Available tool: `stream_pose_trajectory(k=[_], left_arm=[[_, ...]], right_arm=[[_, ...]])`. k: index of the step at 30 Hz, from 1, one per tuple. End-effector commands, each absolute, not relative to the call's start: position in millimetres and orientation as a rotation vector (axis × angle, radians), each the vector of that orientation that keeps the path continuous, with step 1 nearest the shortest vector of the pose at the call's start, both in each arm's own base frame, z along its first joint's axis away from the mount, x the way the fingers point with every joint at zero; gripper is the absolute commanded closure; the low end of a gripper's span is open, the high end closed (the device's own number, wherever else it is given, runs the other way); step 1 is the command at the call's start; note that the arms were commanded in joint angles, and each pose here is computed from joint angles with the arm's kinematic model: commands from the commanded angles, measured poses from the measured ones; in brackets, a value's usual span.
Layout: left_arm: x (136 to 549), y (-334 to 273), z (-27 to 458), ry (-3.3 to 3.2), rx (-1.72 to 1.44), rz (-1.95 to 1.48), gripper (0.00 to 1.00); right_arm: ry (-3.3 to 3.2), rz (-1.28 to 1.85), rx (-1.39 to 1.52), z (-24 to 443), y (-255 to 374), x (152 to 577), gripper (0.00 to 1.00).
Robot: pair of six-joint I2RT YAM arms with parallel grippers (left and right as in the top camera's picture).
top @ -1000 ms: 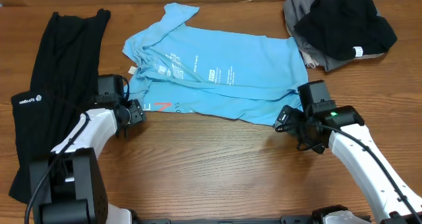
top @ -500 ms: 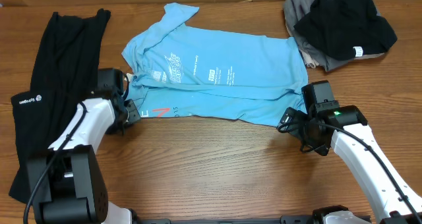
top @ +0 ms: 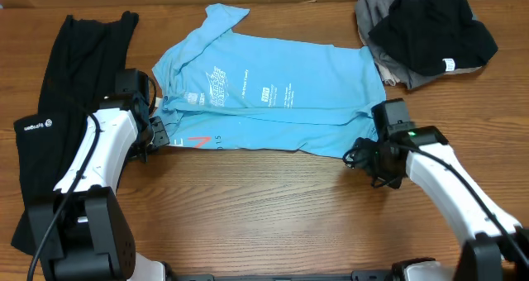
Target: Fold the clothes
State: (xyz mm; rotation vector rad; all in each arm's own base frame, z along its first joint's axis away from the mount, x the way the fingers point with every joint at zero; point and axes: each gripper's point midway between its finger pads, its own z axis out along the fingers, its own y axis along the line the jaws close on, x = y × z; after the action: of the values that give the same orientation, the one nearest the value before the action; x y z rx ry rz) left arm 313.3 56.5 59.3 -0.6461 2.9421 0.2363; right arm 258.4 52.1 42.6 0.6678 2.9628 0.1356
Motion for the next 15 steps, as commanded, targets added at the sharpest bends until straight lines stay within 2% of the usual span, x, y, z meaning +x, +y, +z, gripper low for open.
stream_pose_trajectory(k=[1, 6, 15], left_arm=[[319, 64, 66, 2.919, -0.632, 0.274, 0.96], [319, 64, 66, 2.919, -0.632, 0.274, 0.96], [311, 61, 65, 2.944, -0.673, 0.263, 0.96]], right_arm=[[2.968, 0.011, 0.653, 24, 40, 265, 0.23], [2.937, -0.035, 0.653, 9, 35, 280, 0.25], [2.843, -0.142, 0.689, 10, 13, 296, 0.48]])
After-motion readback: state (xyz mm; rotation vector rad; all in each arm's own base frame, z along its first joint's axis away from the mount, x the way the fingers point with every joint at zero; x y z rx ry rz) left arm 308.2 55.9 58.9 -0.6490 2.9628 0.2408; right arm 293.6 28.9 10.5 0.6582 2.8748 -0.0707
